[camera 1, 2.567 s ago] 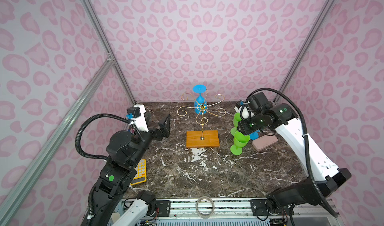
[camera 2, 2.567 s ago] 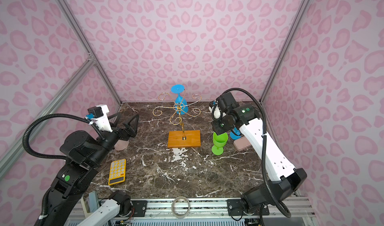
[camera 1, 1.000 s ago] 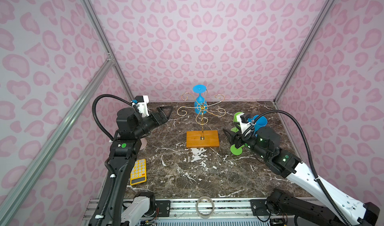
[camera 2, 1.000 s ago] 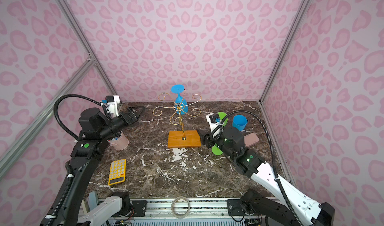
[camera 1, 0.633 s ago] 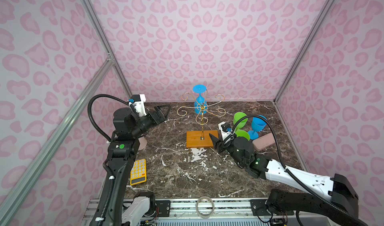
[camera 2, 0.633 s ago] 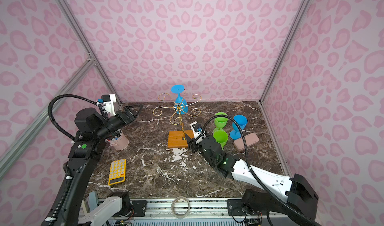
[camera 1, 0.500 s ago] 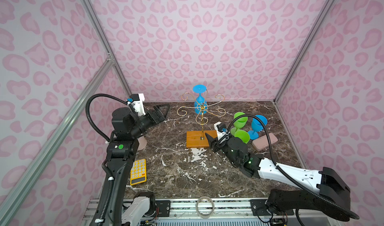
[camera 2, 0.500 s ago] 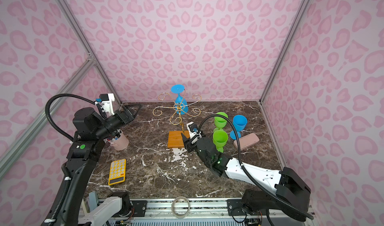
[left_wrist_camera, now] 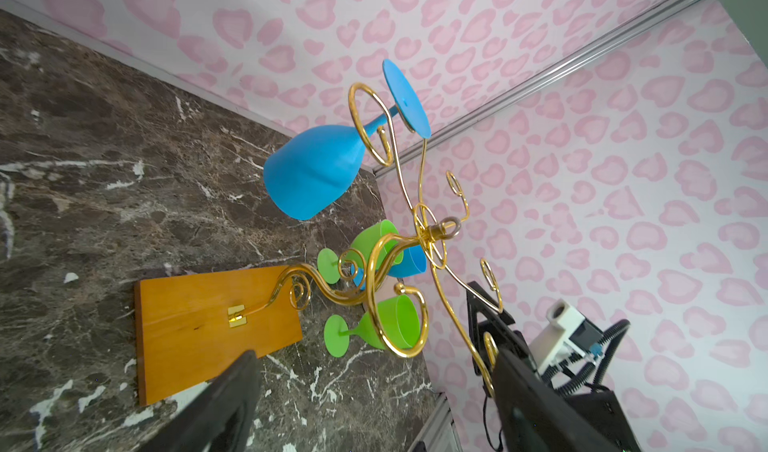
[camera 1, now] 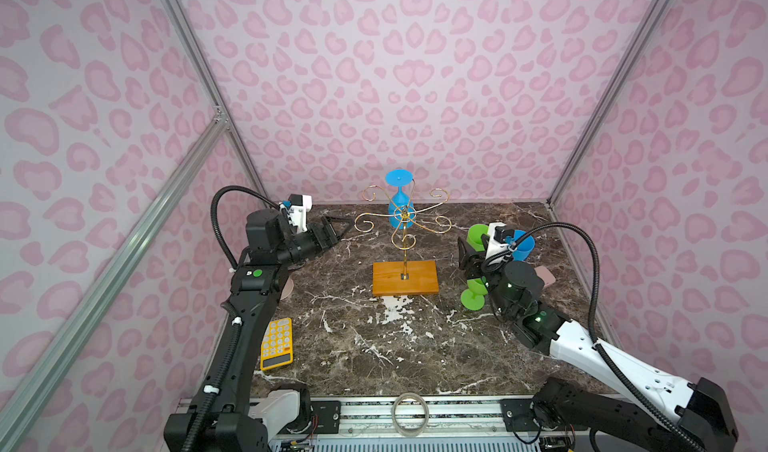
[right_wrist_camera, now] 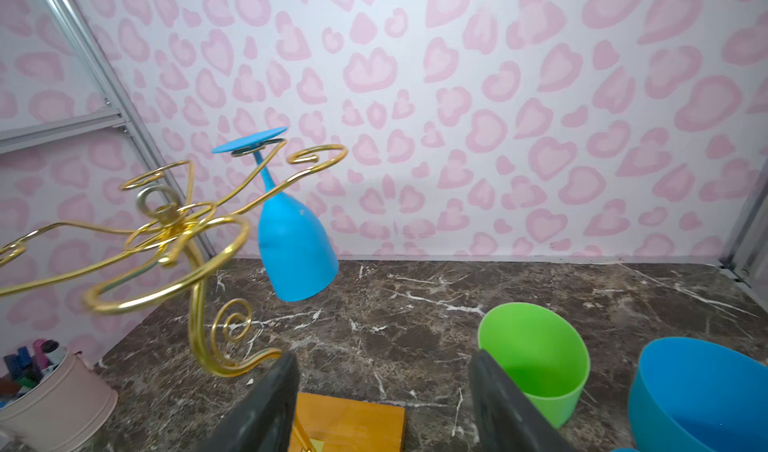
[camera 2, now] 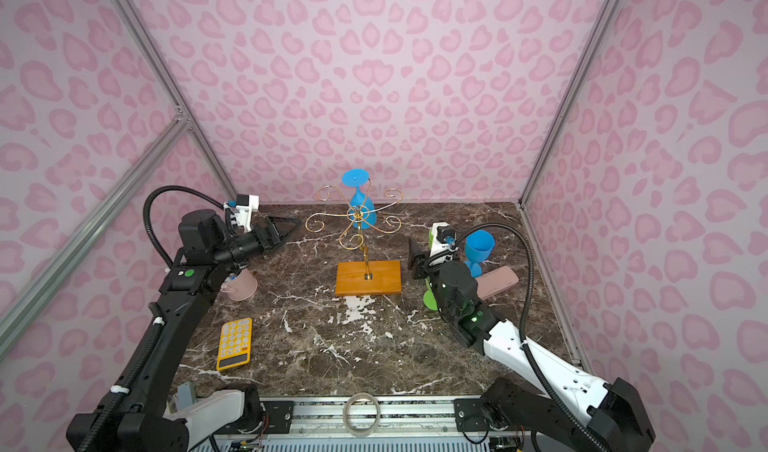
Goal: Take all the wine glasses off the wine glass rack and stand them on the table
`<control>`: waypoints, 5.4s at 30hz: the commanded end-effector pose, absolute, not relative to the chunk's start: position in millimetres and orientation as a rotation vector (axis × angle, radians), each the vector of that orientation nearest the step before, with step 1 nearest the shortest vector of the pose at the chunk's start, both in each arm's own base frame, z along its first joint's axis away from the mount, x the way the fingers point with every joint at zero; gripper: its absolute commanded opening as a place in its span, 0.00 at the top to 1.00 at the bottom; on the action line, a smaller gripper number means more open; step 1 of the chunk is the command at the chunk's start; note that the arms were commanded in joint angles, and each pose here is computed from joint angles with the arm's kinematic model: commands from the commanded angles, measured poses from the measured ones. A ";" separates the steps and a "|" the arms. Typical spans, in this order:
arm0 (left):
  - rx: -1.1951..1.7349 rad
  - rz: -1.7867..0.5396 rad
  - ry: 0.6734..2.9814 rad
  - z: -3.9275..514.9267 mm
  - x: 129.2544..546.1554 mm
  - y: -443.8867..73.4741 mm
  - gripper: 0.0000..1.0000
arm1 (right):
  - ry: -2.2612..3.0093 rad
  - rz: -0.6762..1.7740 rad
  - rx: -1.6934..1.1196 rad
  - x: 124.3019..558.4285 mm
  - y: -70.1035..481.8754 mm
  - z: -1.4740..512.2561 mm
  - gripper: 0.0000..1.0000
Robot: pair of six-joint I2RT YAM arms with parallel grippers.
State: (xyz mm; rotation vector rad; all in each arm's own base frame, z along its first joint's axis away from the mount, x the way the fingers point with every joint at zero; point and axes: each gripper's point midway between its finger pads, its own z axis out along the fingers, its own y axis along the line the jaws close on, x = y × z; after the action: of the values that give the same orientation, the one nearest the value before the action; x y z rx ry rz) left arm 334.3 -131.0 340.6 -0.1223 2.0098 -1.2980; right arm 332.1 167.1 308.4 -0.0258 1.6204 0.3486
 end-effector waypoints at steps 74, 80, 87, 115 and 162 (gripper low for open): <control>-0.054 -1.647 2.117 325.4 374.3 -172.6 0.96 | 1.551 0.884 -0.548 484.3 234.9 287.7 0.33; -0.011 -1.690 2.142 324.6 373.4 -175.9 0.96 | 1.530 0.884 -0.646 480.6 246.6 286.5 0.33; 0.001 -1.705 2.150 323.0 374.6 -177.2 0.96 | 1.495 0.923 -0.655 492.5 252.5 294.4 0.32; -0.005 -1.722 2.168 316.9 377.1 -178.7 0.96 | 1.374 1.018 -0.766 495.6 318.9 317.3 0.31; 0.133 -1.910 2.189 310.2 384.4 -201.9 0.96 | 1.389 0.970 -0.619 508.0 267.7 304.3 0.32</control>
State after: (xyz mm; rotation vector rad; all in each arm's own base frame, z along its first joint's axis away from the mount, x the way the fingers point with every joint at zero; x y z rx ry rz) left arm 379.3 -199.7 335.2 0.2223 2.1181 -1.9433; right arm 507.0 270.6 303.7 -0.6232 1.4034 0.9942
